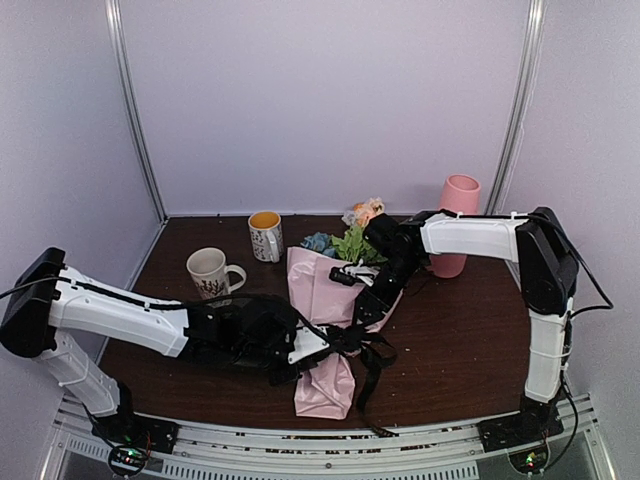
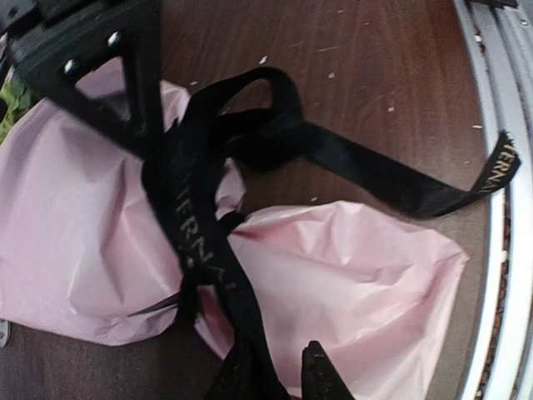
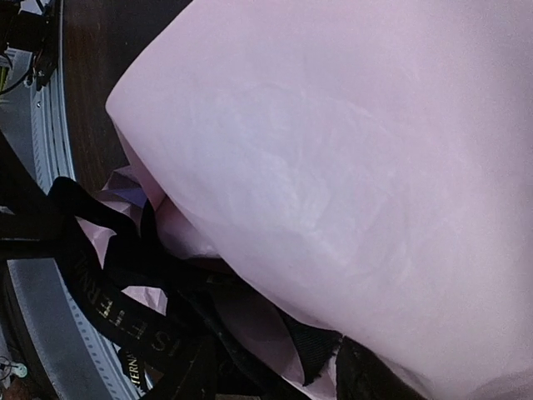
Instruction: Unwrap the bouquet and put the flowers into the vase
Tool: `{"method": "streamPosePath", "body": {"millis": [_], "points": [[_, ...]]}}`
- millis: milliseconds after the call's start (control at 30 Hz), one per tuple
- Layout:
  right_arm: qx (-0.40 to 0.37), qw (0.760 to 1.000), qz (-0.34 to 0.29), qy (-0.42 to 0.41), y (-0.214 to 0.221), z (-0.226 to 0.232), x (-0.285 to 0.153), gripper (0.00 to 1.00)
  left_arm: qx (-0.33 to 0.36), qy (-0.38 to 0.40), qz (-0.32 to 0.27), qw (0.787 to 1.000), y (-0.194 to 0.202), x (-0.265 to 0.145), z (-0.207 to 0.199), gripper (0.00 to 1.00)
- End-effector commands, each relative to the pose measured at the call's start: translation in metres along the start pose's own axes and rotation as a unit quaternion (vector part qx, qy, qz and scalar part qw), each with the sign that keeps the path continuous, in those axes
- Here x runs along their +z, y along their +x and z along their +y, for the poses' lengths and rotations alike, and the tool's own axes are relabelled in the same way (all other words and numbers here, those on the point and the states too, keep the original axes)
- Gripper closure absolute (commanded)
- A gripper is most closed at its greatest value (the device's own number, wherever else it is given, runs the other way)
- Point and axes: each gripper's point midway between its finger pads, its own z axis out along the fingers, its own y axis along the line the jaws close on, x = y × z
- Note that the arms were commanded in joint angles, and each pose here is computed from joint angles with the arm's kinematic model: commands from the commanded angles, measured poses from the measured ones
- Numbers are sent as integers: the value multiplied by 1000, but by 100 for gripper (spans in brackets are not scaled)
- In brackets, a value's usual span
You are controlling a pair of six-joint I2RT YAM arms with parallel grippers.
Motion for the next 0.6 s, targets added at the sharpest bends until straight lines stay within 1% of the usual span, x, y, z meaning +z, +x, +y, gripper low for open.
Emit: {"method": "streamPosePath", "body": {"millis": [0, 133, 233, 267, 333, 433, 533, 567], "points": [[-20, 999, 1, 31, -6, 2, -2, 51, 22, 39, -24, 999, -24, -8, -20, 80], [-12, 999, 2, 49, -8, -5, -1, 51, 18, 40, -39, 998, -23, -27, -20, 80], [-2, 998, 5, 67, -7, -13, 2, 49, 12, 42, -51, 998, -22, -40, -20, 77], [0, 998, 6, 65, -7, -13, 3, 48, 4, 25, -46, 999, -19, -41, -14, 75], [-1, 999, 3, 48, -10, -8, 4, 45, -29, -21, -46, 998, -17, -44, 5, 69], [-6, 1000, -6, 7, -17, 6, 4, 45, -114, -54, -62, 990, -13, -48, 33, 54], [-14, 999, -19, -29, -22, 22, -8, 47, -198, -62, -57, 977, -11, -43, 51, 52], [-18, 999, -25, -34, -22, 25, -14, 48, -213, -56, -57, 974, -21, -42, 53, 52]]}}
